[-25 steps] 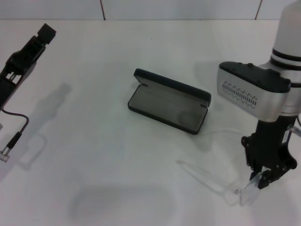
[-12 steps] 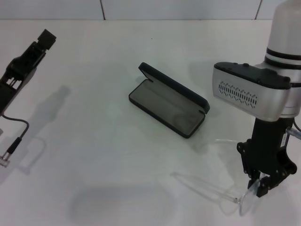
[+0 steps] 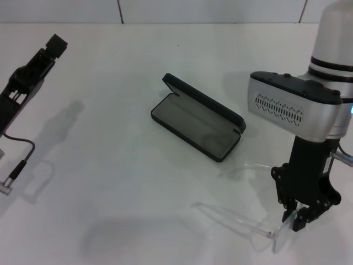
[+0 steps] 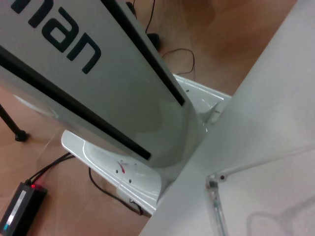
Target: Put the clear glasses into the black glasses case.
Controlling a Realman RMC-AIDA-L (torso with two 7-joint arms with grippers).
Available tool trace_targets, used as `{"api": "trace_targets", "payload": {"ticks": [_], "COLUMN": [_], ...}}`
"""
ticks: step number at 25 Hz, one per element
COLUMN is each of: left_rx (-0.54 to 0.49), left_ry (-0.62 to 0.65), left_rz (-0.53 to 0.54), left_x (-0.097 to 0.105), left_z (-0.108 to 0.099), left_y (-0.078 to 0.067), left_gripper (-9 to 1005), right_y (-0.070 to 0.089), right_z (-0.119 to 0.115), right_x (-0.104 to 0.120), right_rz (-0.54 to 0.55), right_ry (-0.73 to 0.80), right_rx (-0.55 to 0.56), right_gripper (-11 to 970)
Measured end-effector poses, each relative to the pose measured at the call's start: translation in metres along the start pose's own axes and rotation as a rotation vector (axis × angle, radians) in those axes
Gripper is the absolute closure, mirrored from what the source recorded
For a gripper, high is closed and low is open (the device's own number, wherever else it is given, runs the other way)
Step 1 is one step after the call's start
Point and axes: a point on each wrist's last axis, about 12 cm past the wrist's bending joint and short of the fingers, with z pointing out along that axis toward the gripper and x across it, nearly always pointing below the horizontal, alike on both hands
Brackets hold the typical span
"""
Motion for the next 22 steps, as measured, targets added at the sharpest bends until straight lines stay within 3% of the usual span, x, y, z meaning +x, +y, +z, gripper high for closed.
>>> {"api": "trace_targets", "payload": {"ticks": [9,17,22], "left_rx": [0.0,-0.002,-0.001], "left_ry": [0.002,0.004,0.01], "left_rz": [0.001,0.002,0.003], "left_x": [0.0,-0.001,-0.001], "left_z": [0.0,-0.001,0.0], "left_y": [0.0,0.0,0.0], "left_gripper": [768,767,769], "right_y": [0.0,0.003,0.014], "right_z": [-0.001,0.004,0.002], "right_x": [-0.003,0.015,0.035], "right_rz": [-0.008,0.102,0.203], "right_ry": [-0.013,0.034,0.03], "right_rx": [-0.006,0.012,0.017], "right_gripper": [839,839,839]}}
